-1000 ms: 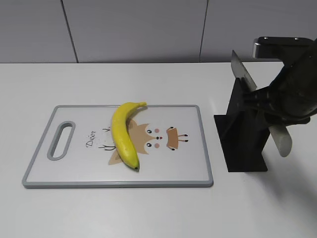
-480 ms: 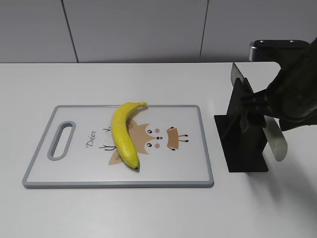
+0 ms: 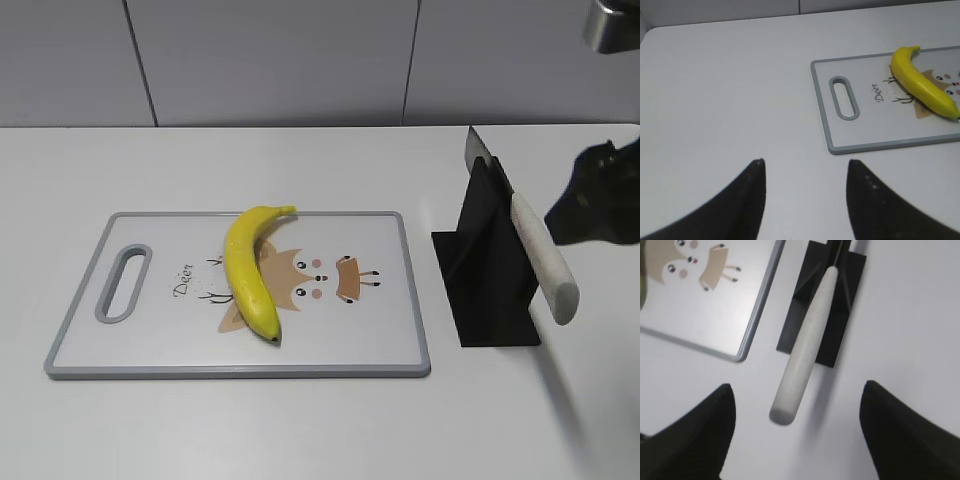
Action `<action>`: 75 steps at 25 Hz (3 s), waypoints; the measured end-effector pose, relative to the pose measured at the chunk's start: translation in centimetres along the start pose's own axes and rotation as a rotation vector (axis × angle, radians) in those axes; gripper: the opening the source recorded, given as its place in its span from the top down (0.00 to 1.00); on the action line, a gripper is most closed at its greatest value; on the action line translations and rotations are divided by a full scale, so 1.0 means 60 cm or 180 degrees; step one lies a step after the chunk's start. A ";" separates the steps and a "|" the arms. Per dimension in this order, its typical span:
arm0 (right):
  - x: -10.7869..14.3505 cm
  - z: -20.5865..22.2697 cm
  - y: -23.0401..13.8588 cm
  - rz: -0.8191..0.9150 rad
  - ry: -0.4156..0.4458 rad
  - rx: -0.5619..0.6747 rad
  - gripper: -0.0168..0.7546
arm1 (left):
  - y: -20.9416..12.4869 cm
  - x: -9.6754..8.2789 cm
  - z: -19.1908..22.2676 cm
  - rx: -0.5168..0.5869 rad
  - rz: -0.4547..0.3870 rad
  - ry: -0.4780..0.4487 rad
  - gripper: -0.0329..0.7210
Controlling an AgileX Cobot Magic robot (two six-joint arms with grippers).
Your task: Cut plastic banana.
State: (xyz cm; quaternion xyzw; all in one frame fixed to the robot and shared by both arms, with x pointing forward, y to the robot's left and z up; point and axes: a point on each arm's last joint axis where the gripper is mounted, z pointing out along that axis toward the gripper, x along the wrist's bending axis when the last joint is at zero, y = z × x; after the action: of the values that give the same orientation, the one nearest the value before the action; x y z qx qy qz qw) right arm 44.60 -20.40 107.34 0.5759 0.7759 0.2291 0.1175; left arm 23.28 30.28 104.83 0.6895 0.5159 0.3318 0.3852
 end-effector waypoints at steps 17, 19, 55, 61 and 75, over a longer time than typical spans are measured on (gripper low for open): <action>-0.011 -0.073 -0.215 -0.0631 0.0361 -0.0633 0.22 | 0.000 0.000 0.000 0.0000 0.0000 0.0000 0.29; -0.011 -0.092 -0.225 -0.0638 0.0379 -0.0861 0.22 | 0.000 0.000 0.000 0.0000 0.0000 0.0000 0.29; -0.016 -0.172 -0.355 -0.0748 0.0648 -0.1930 0.23 | 0.000 0.000 0.000 -0.0001 -0.0001 0.0002 0.29; -0.013 -0.172 -0.354 -0.0641 0.0598 -0.1942 0.23 | 0.000 0.000 0.000 -0.0001 -0.0001 0.0002 0.29; -0.010 -0.166 -0.344 0.0097 -0.0196 -0.2031 0.23 | 0.000 0.001 0.000 0.0000 0.0007 0.0018 0.29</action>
State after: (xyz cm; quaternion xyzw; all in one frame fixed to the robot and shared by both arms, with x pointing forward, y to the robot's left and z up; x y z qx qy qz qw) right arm 23.02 -27.94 105.80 0.5282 0.6523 0.4451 0.3122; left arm 23.29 30.32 104.83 0.6891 0.5162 0.3342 0.3834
